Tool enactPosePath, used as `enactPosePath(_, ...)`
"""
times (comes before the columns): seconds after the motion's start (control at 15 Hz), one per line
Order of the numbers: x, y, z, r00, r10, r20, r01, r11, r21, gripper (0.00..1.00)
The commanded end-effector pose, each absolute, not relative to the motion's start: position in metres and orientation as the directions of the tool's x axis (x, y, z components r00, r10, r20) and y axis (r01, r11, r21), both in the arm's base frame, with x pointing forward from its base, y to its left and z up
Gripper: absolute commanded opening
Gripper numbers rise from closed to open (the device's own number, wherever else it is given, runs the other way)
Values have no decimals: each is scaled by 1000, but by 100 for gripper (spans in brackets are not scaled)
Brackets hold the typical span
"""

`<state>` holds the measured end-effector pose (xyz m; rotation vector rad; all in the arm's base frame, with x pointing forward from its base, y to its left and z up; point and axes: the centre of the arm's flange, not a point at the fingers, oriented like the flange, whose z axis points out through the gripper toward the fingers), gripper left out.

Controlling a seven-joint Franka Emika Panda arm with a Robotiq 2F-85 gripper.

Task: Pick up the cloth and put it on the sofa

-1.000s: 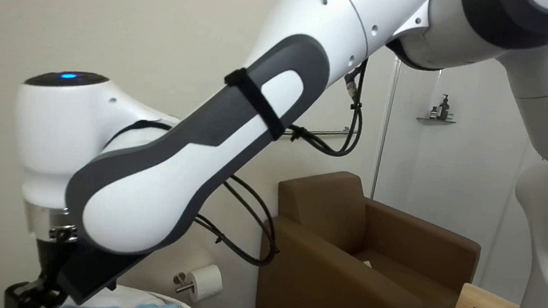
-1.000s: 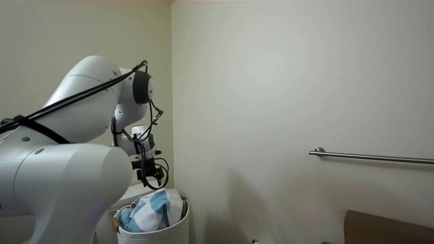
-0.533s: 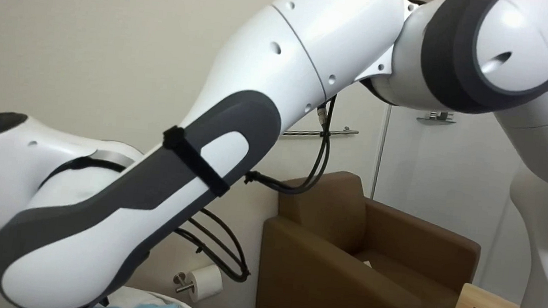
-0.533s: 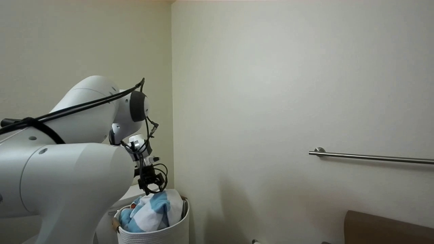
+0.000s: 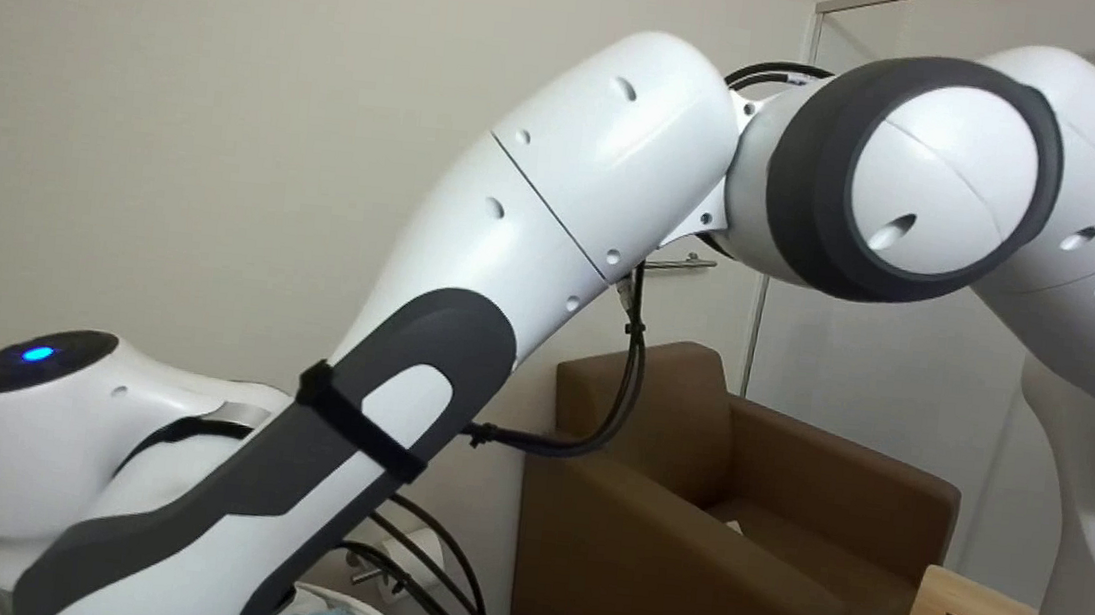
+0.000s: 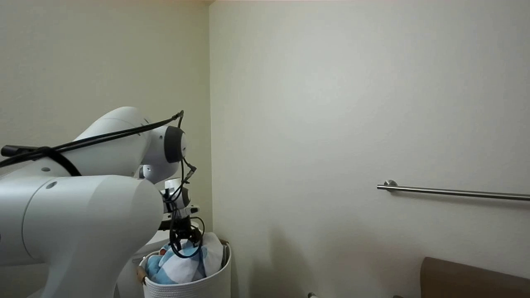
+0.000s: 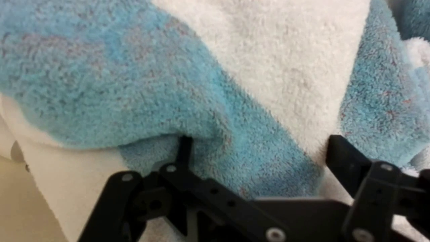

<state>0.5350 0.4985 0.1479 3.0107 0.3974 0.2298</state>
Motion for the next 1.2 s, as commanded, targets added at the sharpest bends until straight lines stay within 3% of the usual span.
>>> enactPosePath(0.0,531,480,143,966,220,134,213,-975,63,100)
enactPosePath(0.2,529,484,133,963,252,89,245,-966,84,100)
enactPosePath(0.27,526,488,130,960,270,79,262,-961,90,75)
enactPosePath(0.33,522,491,129,955,288,74,282,-956,85,74)
enactPosePath(0.93,506,500,136,924,381,39,382,-924,-16,16)
enactPosePath(1.13,504,494,139,923,384,16,384,-922,-40,8)
